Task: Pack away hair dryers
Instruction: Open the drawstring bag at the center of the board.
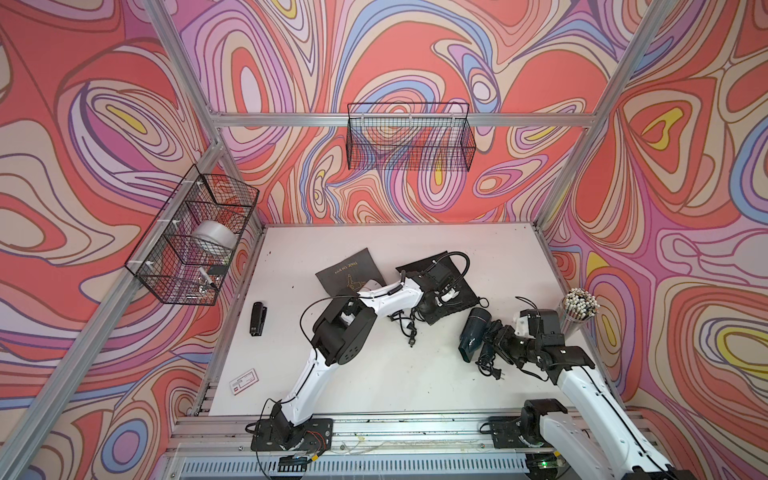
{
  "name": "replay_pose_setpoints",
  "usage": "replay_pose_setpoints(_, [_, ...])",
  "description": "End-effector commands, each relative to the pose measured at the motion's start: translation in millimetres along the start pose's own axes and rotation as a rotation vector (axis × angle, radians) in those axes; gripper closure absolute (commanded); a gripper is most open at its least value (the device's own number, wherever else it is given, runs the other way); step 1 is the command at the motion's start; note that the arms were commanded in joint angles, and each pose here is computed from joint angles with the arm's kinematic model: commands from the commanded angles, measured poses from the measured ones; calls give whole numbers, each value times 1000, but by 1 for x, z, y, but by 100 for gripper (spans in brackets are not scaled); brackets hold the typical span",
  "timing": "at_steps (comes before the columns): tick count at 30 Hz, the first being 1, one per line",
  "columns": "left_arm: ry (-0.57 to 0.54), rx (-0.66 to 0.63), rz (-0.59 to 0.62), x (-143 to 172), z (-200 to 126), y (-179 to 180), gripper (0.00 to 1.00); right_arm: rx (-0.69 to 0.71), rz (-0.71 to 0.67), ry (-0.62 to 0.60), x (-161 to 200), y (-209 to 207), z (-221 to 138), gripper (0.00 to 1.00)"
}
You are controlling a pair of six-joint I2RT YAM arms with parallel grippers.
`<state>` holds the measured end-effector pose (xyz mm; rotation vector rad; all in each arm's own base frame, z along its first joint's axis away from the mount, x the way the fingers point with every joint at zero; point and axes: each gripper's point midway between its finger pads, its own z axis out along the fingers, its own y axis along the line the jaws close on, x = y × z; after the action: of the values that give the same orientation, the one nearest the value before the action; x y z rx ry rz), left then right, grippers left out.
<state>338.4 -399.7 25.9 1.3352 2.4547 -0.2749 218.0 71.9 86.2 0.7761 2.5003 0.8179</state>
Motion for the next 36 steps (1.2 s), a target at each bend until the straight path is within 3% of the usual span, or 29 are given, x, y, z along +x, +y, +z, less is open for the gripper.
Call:
replay_pose_setpoints(1, [1, -2, 10, -2, 3, -4, 68, -46, -17, -20, -5, 9, 0, 95])
replay_pose_setpoints(5, [-32, -9, 3, -9, -6, -4, 73, -45, -19, -13, -3, 7, 1, 95])
replay_pose_setpoints(19, [-184, -4, -40, -32, -45, -7, 76, -71, -25, 3, 3, 6, 6, 96])
replay_pose_setpoints(27, [-215, 0, -73, -37, -47, -7, 89, -118, -45, 15, 4, 14, 6, 96])
replay_pose_setpoints(29, [-214, 6, -75, -37, -46, -8, 85, -104, -47, 17, 4, 12, 7, 96])
replay_pose_setpoints(33, [-177, 1, -66, -28, -36, -7, 62, -76, -41, 8, 5, 5, 7, 97])
replay_pose_setpoints(36, [-129, -5, -50, -18, -25, -6, 52, -86, -34, 6, 4, 7, 7, 97])
